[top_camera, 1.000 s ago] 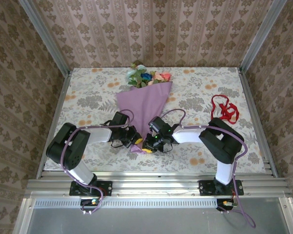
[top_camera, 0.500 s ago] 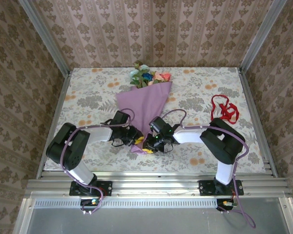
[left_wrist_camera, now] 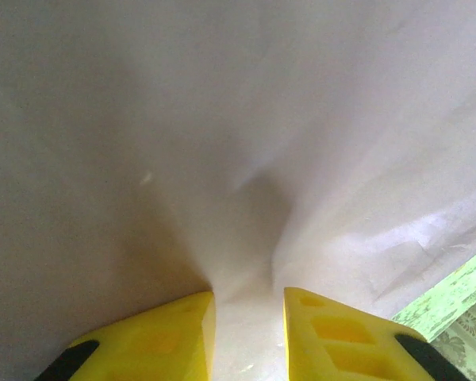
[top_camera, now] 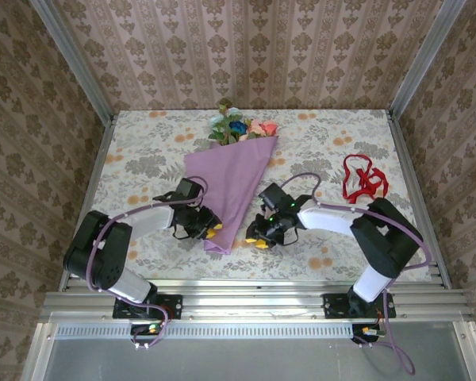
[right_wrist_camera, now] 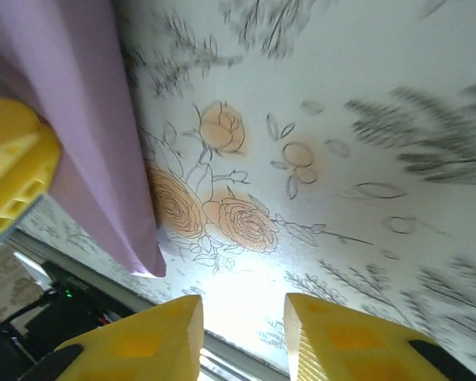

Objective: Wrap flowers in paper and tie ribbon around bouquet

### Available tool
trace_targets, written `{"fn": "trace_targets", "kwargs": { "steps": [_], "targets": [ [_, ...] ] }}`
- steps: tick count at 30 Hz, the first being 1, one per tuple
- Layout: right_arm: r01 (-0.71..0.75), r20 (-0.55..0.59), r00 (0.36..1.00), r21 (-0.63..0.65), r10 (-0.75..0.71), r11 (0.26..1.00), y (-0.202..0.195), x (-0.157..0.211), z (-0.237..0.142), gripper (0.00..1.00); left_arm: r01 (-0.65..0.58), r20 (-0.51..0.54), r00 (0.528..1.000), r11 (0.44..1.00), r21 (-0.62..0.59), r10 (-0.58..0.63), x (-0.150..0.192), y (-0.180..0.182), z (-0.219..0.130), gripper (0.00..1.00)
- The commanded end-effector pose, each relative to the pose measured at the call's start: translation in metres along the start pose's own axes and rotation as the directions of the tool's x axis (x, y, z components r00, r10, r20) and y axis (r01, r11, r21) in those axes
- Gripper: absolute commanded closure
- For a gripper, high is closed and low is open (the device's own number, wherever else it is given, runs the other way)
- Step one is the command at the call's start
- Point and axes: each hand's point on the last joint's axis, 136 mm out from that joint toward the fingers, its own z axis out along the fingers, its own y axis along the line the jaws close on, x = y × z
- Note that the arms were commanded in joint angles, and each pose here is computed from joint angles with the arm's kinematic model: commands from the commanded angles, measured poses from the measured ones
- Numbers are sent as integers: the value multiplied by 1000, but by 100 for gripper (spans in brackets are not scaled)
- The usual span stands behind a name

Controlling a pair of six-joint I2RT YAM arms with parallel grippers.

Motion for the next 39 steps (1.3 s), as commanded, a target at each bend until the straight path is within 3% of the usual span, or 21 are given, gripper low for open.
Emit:
{"fn": "trace_targets", "kwargs": {
  "steps": [1,5,8,13,20,30,33,37,39],
  "targets": [
    [-13,121,993,57,6,998,-21,-33,-50,70,-2,-11,1000,1000,-14,2,1,10,-7,76],
    [-87,285,958,158,39,984,-60,-88,-126,70,1,9,1000,999,49,-2,-11,1,-14,78],
    [-222,407,905,210,121,952,-107,-129,-183,70,-12,4,1000,998,58,12,-13,-6,-14,79],
    [-359,499,839,206,218,911,-164,-182,-229,67,-16,-31,999,998,66,18,-15,-6,-4,83],
    [-396,433,871,333,235,856,-210,-228,-209,64,-18,-62,998,998,65,22,-14,-3,6,88],
    [-357,351,911,415,215,837,-237,-227,-180,60,7,-70,998,998,69,-2,-14,0,12,90],
    [-354,321,919,412,230,840,-240,-226,-168,70,13,-73,997,997,70,-8,-14,1,13,90],
    [-341,318,921,387,223,857,-226,-227,-164,100,10,-70,998,997,72,-5,-15,-1,13,92],
    [-324,347,918,375,193,868,-209,-229,-173,100,9,-71,997,997,71,-4,-16,-2,13,93]
  ]
}}
